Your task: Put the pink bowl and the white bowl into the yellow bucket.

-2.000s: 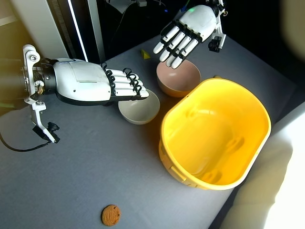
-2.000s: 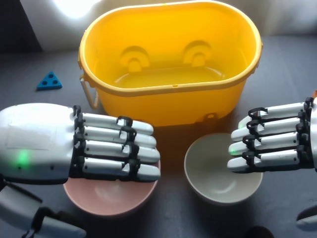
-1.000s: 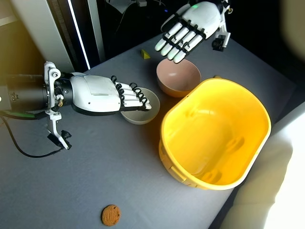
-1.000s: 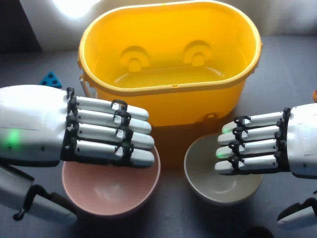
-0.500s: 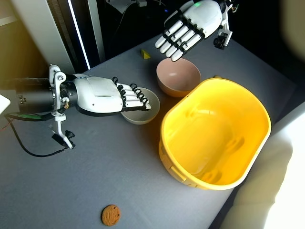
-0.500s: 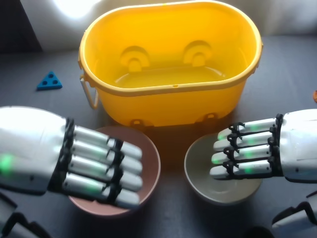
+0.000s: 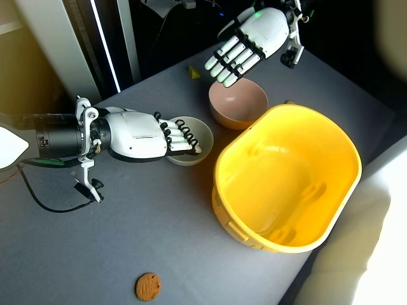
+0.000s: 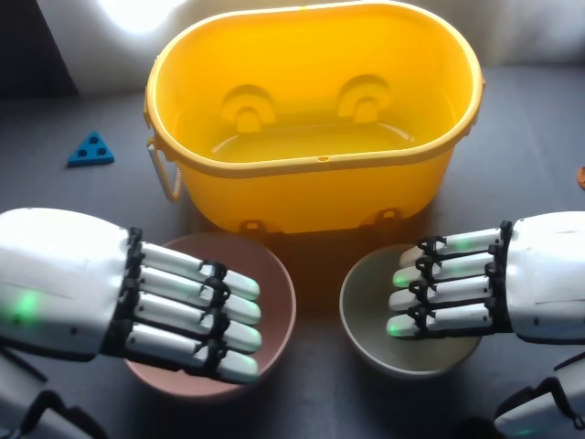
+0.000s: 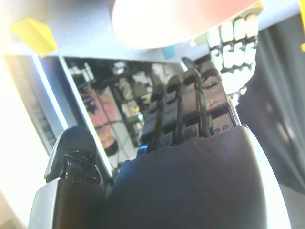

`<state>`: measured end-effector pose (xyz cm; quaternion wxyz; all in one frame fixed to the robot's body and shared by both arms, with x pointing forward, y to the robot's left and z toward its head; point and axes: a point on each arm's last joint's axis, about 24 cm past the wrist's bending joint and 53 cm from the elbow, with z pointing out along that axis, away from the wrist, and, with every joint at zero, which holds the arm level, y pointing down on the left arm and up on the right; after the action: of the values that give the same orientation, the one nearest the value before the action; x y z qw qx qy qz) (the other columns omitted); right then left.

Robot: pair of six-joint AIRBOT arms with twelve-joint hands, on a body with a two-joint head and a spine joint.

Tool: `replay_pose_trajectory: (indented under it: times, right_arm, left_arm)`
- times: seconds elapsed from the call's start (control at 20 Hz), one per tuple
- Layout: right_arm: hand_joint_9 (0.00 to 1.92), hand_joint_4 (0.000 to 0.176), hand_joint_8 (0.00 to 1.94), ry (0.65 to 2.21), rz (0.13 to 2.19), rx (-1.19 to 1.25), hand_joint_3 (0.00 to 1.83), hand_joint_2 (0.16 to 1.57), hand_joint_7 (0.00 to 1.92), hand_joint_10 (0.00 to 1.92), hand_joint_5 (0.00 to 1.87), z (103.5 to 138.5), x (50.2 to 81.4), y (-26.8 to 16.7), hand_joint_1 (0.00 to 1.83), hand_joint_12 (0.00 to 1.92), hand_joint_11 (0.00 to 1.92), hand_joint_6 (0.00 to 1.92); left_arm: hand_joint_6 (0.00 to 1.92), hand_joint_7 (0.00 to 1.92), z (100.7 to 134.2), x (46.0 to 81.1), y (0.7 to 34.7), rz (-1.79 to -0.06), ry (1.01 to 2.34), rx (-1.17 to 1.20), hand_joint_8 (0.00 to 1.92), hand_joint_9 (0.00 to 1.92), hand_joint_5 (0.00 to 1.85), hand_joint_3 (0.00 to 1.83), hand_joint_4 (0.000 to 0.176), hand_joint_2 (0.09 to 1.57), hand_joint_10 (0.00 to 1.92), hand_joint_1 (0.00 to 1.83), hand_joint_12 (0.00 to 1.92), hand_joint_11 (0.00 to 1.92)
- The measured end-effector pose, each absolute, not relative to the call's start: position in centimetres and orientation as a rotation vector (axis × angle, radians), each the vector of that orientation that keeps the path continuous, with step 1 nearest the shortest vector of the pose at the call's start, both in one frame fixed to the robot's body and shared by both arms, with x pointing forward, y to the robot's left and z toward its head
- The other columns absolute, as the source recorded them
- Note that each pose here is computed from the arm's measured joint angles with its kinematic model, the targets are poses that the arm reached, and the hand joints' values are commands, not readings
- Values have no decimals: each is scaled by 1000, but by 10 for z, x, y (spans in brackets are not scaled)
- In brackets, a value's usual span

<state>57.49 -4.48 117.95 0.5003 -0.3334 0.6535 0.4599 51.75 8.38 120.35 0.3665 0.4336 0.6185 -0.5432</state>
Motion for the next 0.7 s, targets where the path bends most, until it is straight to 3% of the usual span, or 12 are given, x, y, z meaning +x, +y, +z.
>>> replay_pose_trajectory:
  times: [0.3, 0.4, 0.6, 0.7]
  right_arm:
    - [107, 0, 1, 1598, 1084, -818, 0, 1141, 146, 1, 146, 1169, 581, -46, 0, 324, 0, 0]
    - [121, 0, 2, 1594, 1094, -817, 0, 1079, 157, 4, 155, 1170, 581, -43, 195, 409, 0, 2]
    - [48, 0, 0, 1590, 1095, -831, 0, 985, 78, 0, 84, 1168, 581, -40, 473, 263, 0, 0]
    - [43, 0, 2, 1590, 1094, -830, 0, 952, 78, 2, 92, 1166, 583, -39, 574, 280, 0, 4]
  left_arm:
    - [1, 41, 1188, 543, 80, -1338, 1629, 1078, 0, 3, 46, 0, 0, 1301, 0, 0, 1, 2]
    - [0, 0, 1177, 543, 80, -1329, 1649, 1086, 0, 0, 0, 0, 0, 1225, 0, 0, 0, 0]
    - [0, 0, 1164, 547, 84, -1302, 1670, 1097, 0, 0, 0, 0, 0, 1155, 0, 159, 0, 0]
    - [0, 0, 1157, 549, 82, -1287, 1677, 1098, 0, 0, 0, 0, 0, 1145, 0, 173, 0, 0]
